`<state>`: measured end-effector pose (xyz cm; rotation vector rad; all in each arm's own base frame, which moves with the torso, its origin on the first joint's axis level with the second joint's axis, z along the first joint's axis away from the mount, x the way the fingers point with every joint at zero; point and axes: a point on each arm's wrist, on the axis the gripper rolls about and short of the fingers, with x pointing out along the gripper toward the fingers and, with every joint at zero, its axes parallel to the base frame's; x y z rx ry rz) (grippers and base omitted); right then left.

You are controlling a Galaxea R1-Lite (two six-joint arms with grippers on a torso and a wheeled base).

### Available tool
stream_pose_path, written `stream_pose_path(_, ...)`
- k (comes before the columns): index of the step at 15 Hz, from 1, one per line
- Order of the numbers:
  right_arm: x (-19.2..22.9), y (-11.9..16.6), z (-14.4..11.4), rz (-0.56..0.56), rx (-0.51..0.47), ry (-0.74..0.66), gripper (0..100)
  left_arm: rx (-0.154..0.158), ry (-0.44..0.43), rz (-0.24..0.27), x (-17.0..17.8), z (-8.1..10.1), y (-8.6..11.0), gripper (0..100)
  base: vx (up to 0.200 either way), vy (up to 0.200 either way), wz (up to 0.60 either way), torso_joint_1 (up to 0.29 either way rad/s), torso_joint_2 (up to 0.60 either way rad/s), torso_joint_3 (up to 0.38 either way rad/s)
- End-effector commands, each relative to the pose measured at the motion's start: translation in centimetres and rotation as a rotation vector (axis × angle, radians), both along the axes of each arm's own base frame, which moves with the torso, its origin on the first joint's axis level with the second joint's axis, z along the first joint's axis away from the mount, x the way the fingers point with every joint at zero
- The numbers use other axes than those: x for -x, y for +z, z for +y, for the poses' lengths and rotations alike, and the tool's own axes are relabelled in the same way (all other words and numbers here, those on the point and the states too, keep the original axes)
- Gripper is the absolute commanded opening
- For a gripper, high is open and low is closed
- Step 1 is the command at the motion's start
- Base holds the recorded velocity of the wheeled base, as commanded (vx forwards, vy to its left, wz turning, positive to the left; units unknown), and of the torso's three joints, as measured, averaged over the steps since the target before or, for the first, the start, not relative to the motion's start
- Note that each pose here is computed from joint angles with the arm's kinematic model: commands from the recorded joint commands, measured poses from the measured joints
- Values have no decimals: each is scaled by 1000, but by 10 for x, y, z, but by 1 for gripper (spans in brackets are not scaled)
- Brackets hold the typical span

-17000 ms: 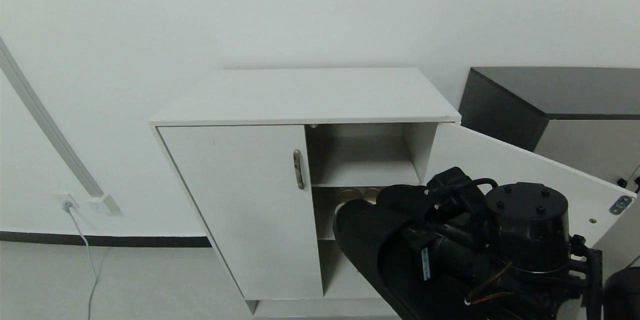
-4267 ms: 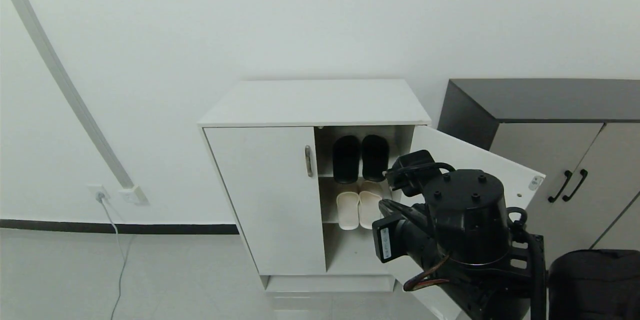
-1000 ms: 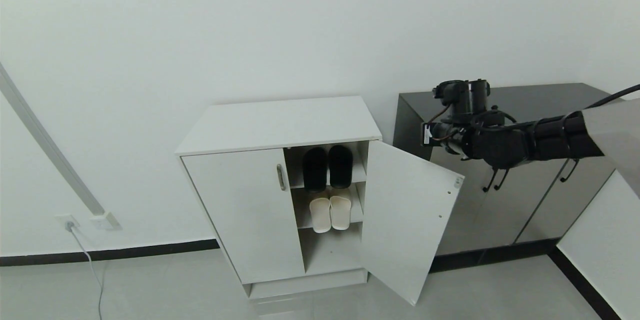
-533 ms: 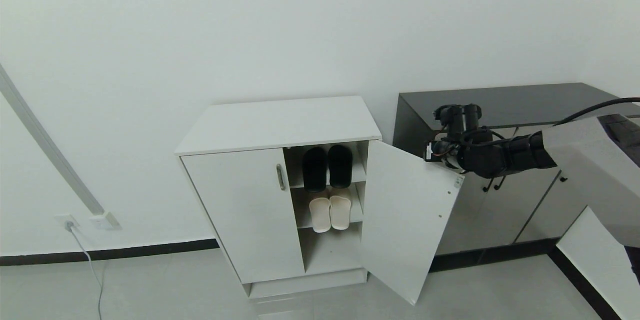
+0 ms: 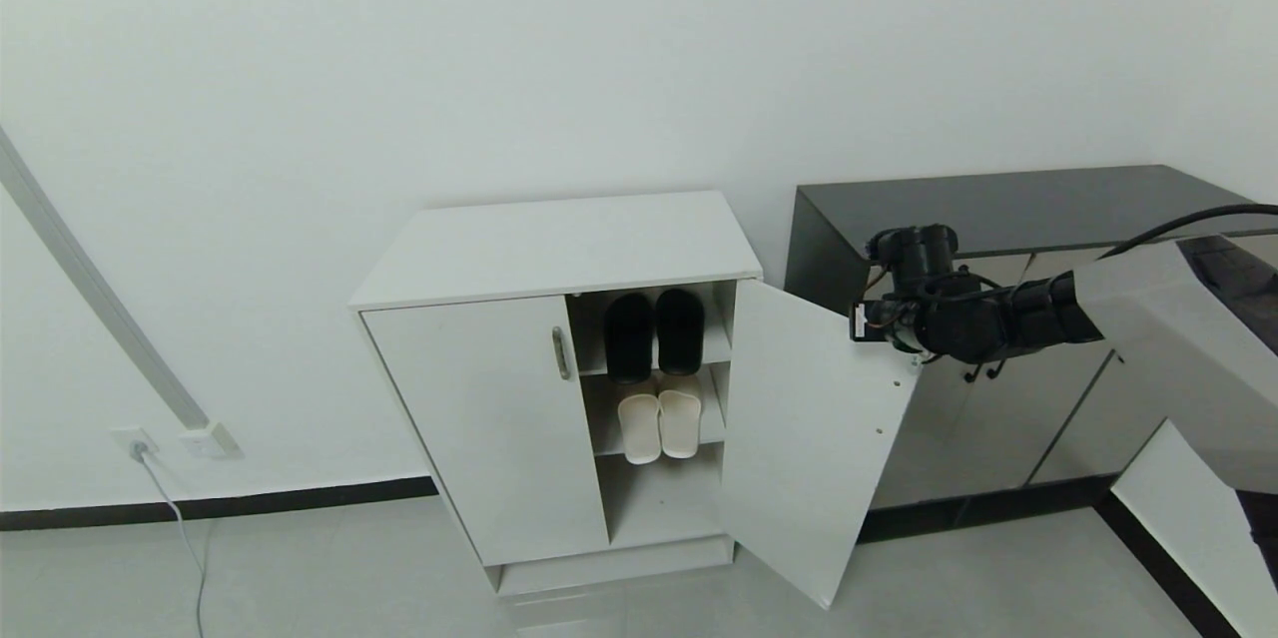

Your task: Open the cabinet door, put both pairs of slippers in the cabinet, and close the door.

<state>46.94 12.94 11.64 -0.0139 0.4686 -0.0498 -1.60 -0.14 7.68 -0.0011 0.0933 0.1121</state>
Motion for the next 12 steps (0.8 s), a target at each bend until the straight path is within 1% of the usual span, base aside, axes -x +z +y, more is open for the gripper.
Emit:
stream_pose_path(1, 5, 6, 2, -4, -1, 7, 0, 0, 1, 0, 0, 0, 0, 0, 0, 0, 0, 0, 0, 0)
stream_pose_path(6, 41, 12, 25, 41, -3, 98, 0, 0, 0, 0, 0, 0, 0, 0, 0, 0, 0, 0, 0, 0)
stream_pose_path(9, 58, 8, 41, 54, -3, 151, 0, 0, 0, 0, 0, 0, 0, 0, 0, 0, 0, 0, 0, 0)
stream_pose_path(12, 82, 8, 65, 40, -42, 213, 0, 0, 0, 0, 0, 0, 0, 0, 0, 0, 0, 0, 0, 0)
